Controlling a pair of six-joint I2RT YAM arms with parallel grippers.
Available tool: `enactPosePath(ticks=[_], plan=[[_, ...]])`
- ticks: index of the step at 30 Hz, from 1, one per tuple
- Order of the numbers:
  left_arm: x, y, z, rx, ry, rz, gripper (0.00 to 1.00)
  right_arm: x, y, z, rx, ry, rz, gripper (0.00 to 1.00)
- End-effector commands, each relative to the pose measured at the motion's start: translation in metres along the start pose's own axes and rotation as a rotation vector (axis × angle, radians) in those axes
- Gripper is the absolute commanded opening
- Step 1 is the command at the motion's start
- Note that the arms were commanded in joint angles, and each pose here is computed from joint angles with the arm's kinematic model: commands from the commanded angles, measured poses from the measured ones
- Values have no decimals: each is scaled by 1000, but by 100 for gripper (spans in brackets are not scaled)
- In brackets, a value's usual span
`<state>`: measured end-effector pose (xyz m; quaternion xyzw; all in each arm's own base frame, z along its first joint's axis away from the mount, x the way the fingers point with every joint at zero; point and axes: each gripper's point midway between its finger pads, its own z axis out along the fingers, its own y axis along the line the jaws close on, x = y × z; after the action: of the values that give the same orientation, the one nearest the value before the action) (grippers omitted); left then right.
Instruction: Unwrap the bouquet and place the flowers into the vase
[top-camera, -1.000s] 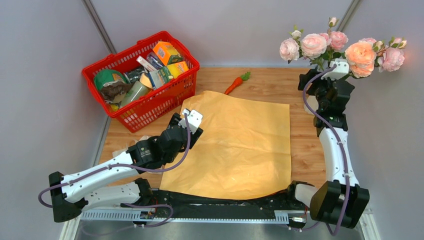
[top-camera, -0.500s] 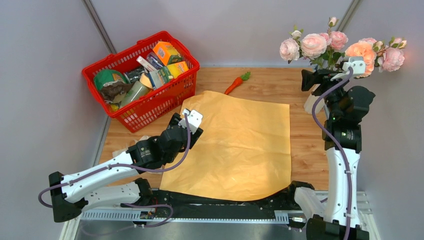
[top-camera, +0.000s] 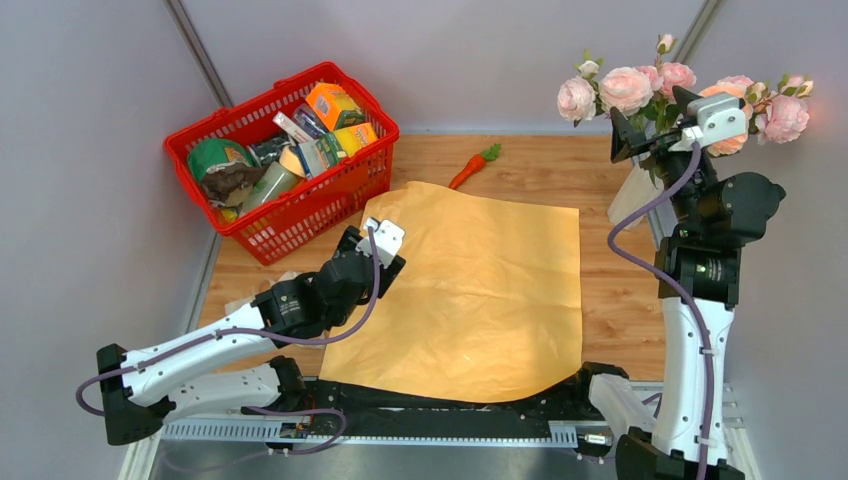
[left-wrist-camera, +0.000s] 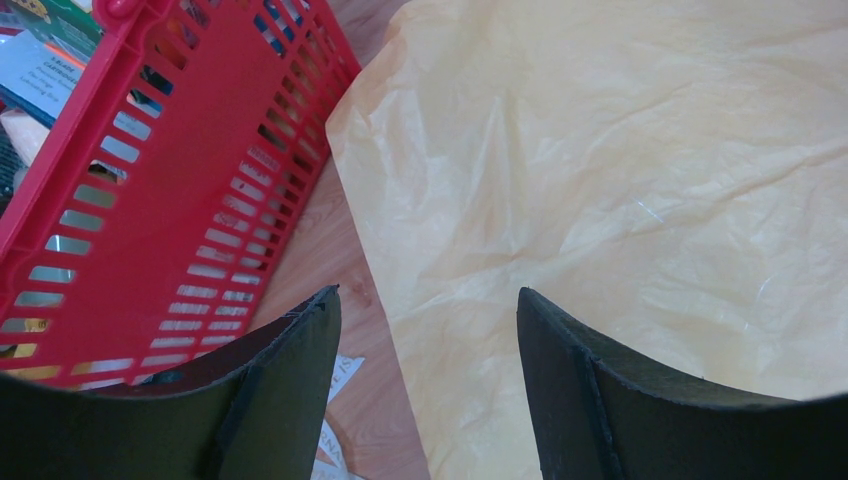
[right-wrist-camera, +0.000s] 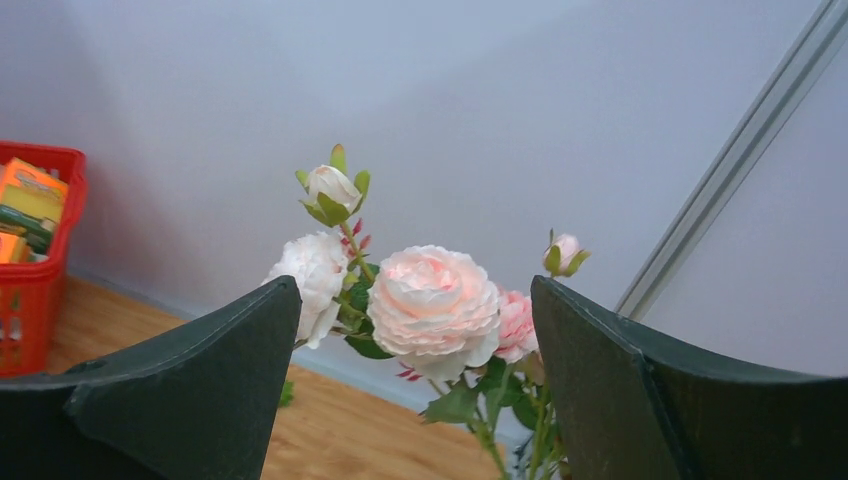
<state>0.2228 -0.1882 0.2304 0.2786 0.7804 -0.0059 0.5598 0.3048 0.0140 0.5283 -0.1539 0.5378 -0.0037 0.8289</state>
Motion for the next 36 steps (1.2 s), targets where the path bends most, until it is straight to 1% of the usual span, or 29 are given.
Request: enactPosePath(ticks=[1,5,11,12,15,18,21,23,24,26,29,36], plan=[[-6,5,-2,-13,-23,-3,73,-7,-1,22,-72,-76,-262,92],[-6,3,-1,-9,-17,2,73,2,6,39,-118,-73,-320,91],[-3,3,1,-15,-9,10,73,5,14,67,-88,-73,-283,90],[-3,3,1,-18,-8,12,73,8,23,73,-97,-71,-277,90],[-3,4,1,-21,-9,11,73,21,18,79,-45,-31,-296,90],[-2,4,1,-22,-7,14,73,38,0,81,56,32,-303,89],[-3,3,1,-18,-8,15,73,58,-11,80,117,96,-329,88],[-3,4,1,-19,-9,15,73,72,-17,78,152,137,-334,86],[-3,5,1,-24,-9,14,73,81,-23,75,191,169,-332,83],[-4,6,1,-29,-10,13,73,96,-24,73,204,207,-329,80],[-3,7,0,-33,-11,11,73,117,-26,66,236,262,-305,77],[-4,8,0,-38,-12,11,73,145,-25,53,264,323,-261,73]])
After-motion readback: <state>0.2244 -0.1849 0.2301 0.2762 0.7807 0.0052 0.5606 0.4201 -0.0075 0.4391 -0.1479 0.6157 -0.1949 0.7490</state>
